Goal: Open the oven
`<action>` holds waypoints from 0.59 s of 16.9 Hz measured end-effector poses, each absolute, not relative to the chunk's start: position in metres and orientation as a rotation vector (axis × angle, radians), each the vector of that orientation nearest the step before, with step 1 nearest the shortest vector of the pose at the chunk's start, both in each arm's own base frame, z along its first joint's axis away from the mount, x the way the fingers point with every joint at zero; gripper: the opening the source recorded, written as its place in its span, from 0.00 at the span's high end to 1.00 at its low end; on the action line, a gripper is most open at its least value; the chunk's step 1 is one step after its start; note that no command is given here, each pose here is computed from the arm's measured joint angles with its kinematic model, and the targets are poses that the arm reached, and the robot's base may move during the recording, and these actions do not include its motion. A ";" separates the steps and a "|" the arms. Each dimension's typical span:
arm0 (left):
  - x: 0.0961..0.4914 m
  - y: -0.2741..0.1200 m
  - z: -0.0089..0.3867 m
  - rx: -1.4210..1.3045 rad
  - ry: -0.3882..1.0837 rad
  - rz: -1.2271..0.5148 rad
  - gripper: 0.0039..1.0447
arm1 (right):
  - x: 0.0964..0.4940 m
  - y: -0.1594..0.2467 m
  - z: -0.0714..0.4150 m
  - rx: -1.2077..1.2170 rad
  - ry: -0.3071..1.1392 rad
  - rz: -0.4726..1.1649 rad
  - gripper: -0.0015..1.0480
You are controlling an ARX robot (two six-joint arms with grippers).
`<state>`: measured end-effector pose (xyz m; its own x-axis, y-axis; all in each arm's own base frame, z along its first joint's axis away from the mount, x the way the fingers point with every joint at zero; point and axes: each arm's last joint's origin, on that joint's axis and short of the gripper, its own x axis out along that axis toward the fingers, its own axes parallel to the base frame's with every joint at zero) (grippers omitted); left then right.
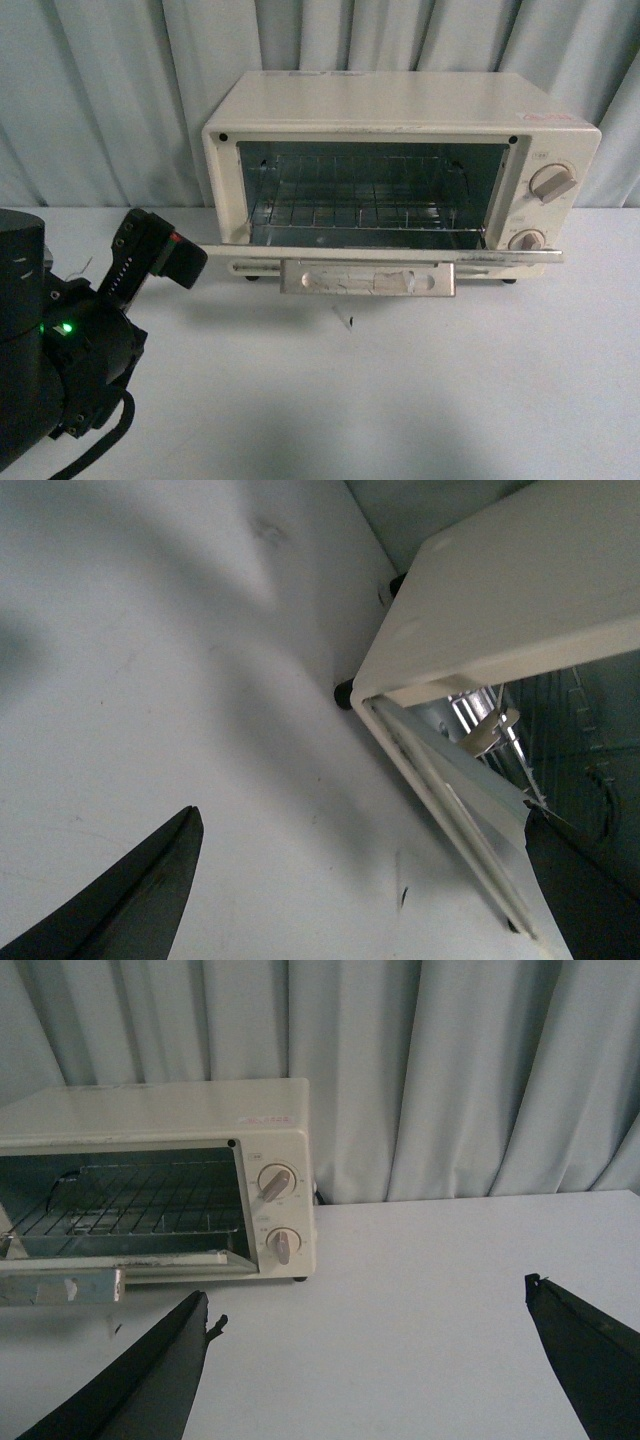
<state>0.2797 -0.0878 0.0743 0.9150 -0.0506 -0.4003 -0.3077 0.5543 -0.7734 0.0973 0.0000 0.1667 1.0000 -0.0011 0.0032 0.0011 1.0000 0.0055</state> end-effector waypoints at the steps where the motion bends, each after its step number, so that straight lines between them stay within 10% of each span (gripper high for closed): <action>1: 0.281 -0.086 0.077 -0.982 0.393 0.162 0.06 | 0.097 0.000 0.167 0.006 -0.003 -0.001 0.06; 10: 0.285 -0.073 0.098 -0.990 0.308 0.164 0.06 | 0.097 0.000 0.167 0.006 -0.003 -0.001 0.06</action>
